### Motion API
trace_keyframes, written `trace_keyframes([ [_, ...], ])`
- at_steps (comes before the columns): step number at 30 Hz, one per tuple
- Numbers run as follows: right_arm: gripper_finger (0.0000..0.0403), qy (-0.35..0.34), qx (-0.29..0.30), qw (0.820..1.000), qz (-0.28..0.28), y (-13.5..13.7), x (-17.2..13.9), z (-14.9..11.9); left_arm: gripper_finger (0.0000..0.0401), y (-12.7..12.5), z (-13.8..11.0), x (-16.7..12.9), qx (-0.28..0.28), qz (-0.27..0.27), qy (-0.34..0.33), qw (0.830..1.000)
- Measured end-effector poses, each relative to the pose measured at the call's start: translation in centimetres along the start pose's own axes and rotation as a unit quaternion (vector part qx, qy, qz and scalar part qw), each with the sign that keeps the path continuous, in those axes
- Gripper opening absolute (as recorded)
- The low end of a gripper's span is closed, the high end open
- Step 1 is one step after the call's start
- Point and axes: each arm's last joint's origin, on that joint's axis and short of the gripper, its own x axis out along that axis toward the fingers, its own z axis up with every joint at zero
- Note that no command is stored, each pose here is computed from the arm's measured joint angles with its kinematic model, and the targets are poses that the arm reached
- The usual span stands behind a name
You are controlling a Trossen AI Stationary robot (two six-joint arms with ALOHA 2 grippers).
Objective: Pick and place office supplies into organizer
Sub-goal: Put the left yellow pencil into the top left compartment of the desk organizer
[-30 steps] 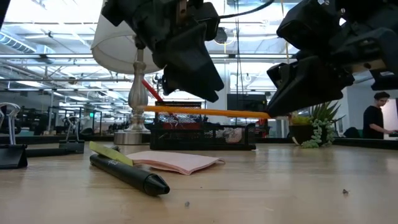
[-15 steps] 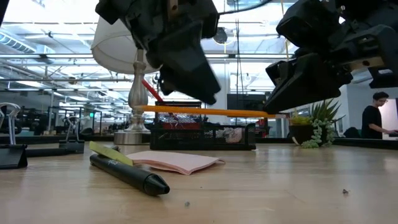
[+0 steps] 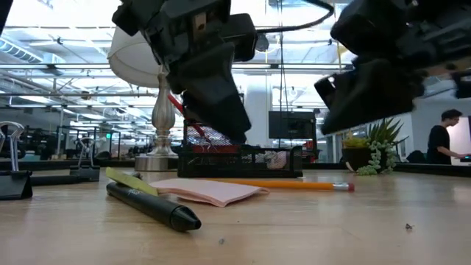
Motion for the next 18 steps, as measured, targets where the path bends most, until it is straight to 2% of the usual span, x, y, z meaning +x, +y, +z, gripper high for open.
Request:
trace_keyframes([
  [3, 0.0021, 0.04, 0.018, 0.999, 0.0, 0.3, -0.1, -0.8, 0.0152, -0.4, -0.3, 0.1, 0.0, -0.002, 0.006, 1.0],
  [8, 0.0072, 0.071, -0.003, 0.995, -0.073, 0.6, -0.3, -1.6, 0.0152, -0.9, -0.4, 0.2, 0.01, 0.007, -0.003, 1.0],
  [11, 0.0116, 0.067, -0.016, 0.991, -0.119, 0.5, -0.4, -1.8, 0.0152, -0.9, -0.4, 0.2, 0.008, 0.01, -0.006, 1.0],
  [18, 0.0201, 0.01, 0.031, 0.992, -0.123, 0.2, -0.7, -3.7, 0.0152, -0.9, -0.4, 0.2, 0.008, 0.015, -0.006, 1.0],
])
